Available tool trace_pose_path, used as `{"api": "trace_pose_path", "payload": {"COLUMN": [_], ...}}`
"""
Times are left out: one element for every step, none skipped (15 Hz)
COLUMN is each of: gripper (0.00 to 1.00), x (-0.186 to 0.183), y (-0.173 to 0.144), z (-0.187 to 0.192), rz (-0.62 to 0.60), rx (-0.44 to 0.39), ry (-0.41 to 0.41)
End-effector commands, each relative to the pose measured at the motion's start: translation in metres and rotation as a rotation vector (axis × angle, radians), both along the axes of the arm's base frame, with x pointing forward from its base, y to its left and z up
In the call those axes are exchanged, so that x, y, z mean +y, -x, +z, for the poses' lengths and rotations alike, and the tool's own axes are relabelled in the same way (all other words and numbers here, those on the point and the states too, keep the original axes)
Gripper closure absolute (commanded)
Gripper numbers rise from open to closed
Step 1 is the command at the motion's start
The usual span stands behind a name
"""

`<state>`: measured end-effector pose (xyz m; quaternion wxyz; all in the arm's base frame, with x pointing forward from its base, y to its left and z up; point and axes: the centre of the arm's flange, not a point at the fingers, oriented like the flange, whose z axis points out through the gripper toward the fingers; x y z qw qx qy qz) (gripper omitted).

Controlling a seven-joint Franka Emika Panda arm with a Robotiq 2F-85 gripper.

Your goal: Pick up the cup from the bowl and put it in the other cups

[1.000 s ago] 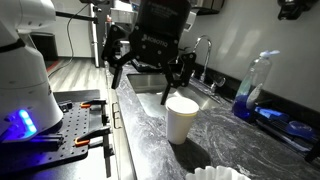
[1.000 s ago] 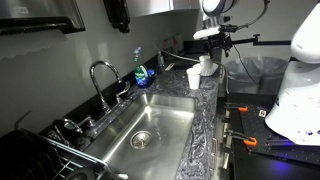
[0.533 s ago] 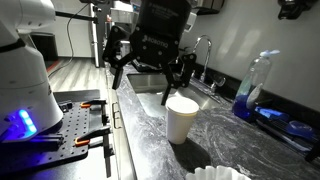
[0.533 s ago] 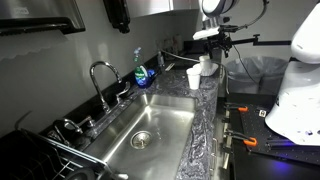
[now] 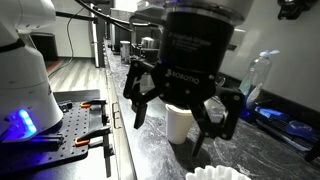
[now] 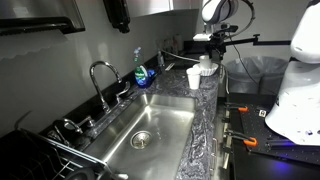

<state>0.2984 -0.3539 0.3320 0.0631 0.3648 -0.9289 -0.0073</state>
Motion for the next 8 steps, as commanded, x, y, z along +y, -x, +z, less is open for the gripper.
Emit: {"api": "trace_pose_path", "payload": {"gripper": [0.00,0.00,0.00,0.00,0.00,0.00,0.00,0.00], "x": [-0.039,-0.048,-0.054,-0.060,-0.067,-0.073,-0.076,-0.081], "y": [-0.015,-0.015,-0.017,-0.018,-0.018,-0.020,-0.024,-0.027], "z": [-0.006,-0.008,-0.009,-0.009,-0.010,-0.013,-0.016,-0.021], "rz": [-0.155,-0.189,-0.221,-0.244,-0.264,-0.283,-0.301,-0.319], "rx": [-0.035,-0.042,-0.046,-0.054,-0.056,-0.056,-0.055,-0.049], "ry": [0.039,0.046,0.051,0.058,0.065,0.070,0.072,0.074]}}
